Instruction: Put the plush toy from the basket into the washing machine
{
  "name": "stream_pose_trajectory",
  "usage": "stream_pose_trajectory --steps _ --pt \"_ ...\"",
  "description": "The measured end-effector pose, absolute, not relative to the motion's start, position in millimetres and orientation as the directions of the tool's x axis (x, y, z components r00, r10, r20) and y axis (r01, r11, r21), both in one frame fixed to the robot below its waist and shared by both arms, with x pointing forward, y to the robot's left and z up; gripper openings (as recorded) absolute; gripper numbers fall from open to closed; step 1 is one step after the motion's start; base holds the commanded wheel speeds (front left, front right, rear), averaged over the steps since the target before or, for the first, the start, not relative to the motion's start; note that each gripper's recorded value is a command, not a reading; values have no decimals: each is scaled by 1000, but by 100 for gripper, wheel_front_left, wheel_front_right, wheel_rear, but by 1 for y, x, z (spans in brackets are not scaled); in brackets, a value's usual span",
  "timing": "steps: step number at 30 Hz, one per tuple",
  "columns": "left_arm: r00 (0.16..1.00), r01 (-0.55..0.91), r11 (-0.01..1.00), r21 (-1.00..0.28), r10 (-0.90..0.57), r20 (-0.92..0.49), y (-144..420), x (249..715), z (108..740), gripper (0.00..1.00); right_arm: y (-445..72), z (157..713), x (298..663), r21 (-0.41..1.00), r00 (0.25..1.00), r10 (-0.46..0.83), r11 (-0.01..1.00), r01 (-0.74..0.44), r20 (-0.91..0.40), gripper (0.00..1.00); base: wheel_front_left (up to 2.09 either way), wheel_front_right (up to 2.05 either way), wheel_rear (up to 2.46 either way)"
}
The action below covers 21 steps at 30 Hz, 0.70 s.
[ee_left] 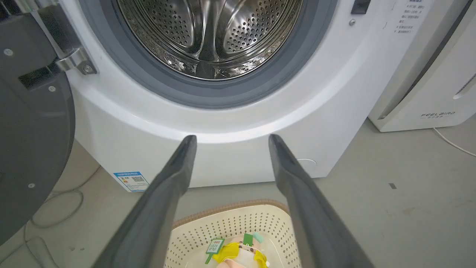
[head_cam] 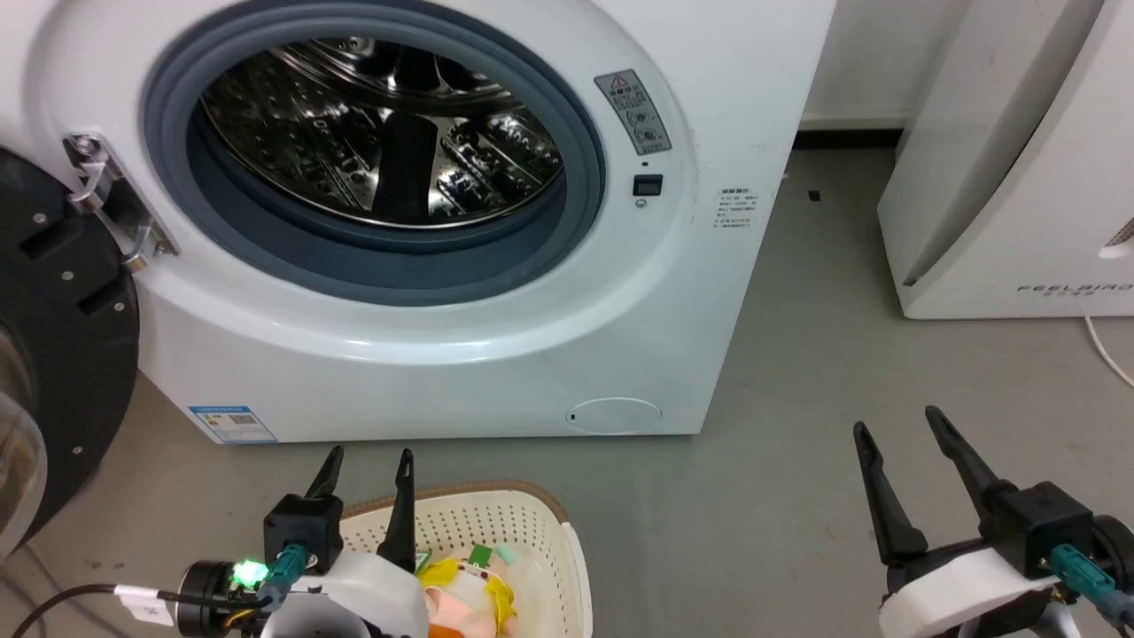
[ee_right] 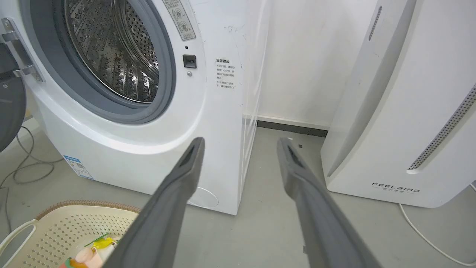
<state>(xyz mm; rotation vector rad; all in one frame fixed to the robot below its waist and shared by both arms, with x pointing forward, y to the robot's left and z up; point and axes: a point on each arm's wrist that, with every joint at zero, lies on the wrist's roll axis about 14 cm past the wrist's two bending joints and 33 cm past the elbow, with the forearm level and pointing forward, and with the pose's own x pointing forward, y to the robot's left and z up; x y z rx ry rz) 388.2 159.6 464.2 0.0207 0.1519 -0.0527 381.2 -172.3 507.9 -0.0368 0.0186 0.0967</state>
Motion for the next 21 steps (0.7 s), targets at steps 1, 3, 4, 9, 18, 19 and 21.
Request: stream_pose_trajectory --steps 1,3,4,9,18,19,21 --pt "985 57 998 17 -54 -161 159 390 461 100 -173 507 382 -36 995 95 995 -96 -21 100 0 0 0" --pt "981 66 998 15 -62 -183 157 392 453 100 -174 505 385 -36 995 92 995 -93 -24 100 0 0 0" --pt "979 71 997 15 -67 -191 156 394 449 100 -174 505 387 -36 996 90 995 -91 -23 100 0 0 0" --pt "966 93 996 10 -88 -243 151 401 429 100 -178 498 392 -39 996 79 996 -81 -36 100 0 0 0" --pt "928 142 990 7 -130 -350 141 410 388 100 -185 485 400 -40 997 60 997 -62 -57 100 0 0 0" --pt "922 146 989 8 -133 -364 141 411 383 100 -186 483 401 -40 996 58 997 -60 -62 100 0 0 0" --pt "909 161 987 5 -146 -390 139 412 373 100 -187 480 403 -40 996 55 998 -57 -67 100 0 0 0"
